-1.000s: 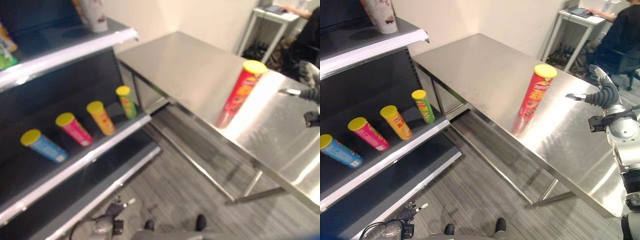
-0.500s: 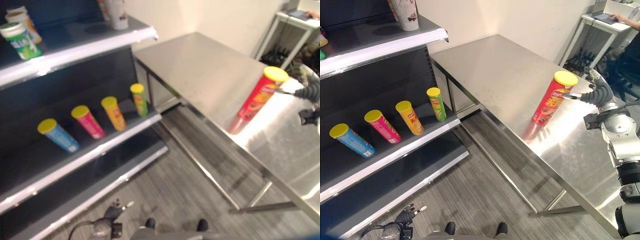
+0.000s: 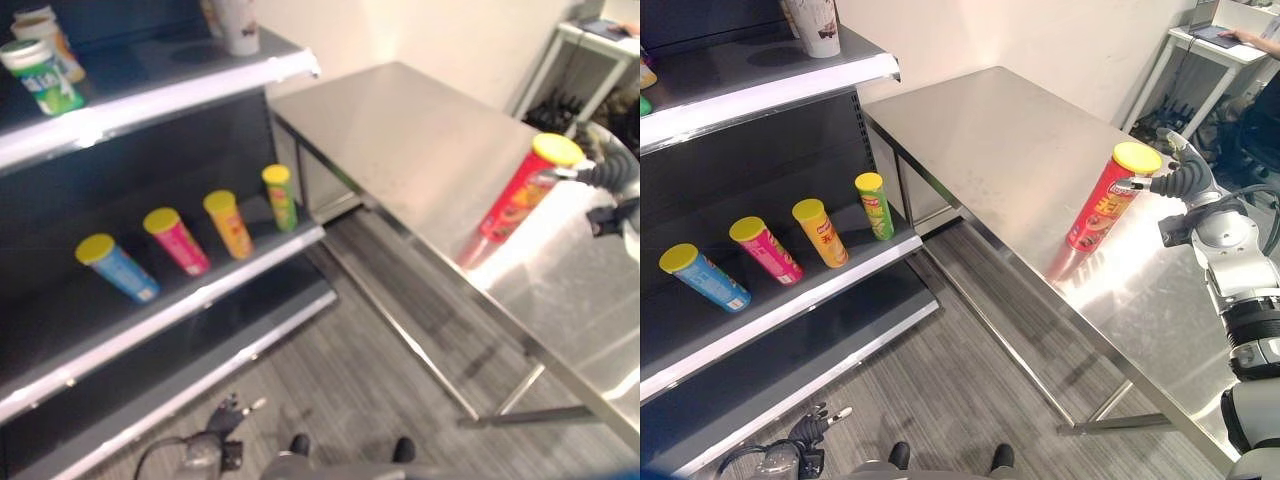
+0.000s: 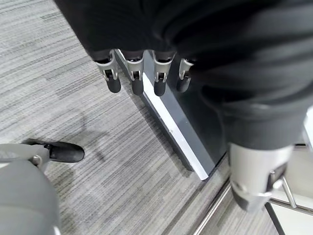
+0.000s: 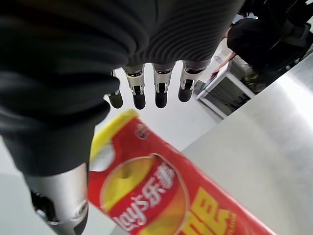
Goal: Put the goods on the table back onto the shelves and tidy them up.
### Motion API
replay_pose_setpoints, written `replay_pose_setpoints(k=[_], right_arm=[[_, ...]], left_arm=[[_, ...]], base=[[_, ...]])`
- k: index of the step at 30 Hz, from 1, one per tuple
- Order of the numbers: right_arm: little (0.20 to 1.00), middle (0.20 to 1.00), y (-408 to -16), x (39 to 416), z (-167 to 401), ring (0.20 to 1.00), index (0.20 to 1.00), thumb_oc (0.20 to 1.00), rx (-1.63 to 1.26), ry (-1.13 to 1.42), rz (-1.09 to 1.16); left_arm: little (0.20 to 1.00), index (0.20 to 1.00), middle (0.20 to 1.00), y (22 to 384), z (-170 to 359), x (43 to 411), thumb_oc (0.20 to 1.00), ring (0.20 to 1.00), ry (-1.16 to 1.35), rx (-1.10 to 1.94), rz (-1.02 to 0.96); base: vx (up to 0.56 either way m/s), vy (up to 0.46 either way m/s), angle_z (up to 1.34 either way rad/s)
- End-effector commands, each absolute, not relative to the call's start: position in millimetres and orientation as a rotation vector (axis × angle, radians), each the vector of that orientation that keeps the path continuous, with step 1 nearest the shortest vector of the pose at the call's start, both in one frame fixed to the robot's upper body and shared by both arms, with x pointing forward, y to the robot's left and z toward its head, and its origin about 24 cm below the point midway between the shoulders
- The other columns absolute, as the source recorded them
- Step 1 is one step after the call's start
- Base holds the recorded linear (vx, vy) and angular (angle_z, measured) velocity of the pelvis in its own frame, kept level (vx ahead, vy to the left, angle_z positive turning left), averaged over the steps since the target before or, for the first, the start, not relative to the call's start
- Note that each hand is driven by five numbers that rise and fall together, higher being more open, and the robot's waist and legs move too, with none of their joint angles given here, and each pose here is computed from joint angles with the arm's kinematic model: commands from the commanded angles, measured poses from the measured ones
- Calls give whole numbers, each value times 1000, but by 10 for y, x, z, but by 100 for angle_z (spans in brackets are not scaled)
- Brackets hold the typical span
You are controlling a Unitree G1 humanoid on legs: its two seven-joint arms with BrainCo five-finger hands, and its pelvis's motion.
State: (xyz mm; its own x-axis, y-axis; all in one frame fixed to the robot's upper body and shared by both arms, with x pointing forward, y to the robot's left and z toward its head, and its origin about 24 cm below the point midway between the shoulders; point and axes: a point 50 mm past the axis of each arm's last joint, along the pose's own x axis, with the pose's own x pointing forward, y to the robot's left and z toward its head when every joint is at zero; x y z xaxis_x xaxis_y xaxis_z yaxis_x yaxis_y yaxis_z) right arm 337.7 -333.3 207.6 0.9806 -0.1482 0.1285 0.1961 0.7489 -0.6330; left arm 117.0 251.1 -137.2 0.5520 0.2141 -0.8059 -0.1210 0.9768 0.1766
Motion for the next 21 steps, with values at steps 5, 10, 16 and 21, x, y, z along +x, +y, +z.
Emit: replay_pose_setpoints(k=[5, 10, 16, 21], right_arm=[[906, 906, -3215, 3536, 2343, 906, 906, 906, -704, -127, -175], [200, 200, -3153, 3575, 2286, 200, 200, 200, -649, -104, -115], [200, 200, -3090, 3550, 2306, 200, 200, 200, -625, -136, -74], [200, 200, -2972, 3479, 2349, 200, 200, 200, -600, -219, -35]], left_arm=[[1000, 1000, 1000, 2791, -1222, 1341, 1000, 1000, 906, 159, 247], [1000, 1000, 1000, 2788, -1214, 1344, 1000, 1000, 898, 150, 235], [1000, 1000, 1000, 2808, -1204, 1357, 1000, 1000, 892, 139, 250], [1000, 1000, 1000, 2846, -1180, 1401, 1000, 1000, 880, 131, 281]], base=[[0, 0, 0], [0, 0, 0], [0, 0, 0], [-11, -28, 0]])
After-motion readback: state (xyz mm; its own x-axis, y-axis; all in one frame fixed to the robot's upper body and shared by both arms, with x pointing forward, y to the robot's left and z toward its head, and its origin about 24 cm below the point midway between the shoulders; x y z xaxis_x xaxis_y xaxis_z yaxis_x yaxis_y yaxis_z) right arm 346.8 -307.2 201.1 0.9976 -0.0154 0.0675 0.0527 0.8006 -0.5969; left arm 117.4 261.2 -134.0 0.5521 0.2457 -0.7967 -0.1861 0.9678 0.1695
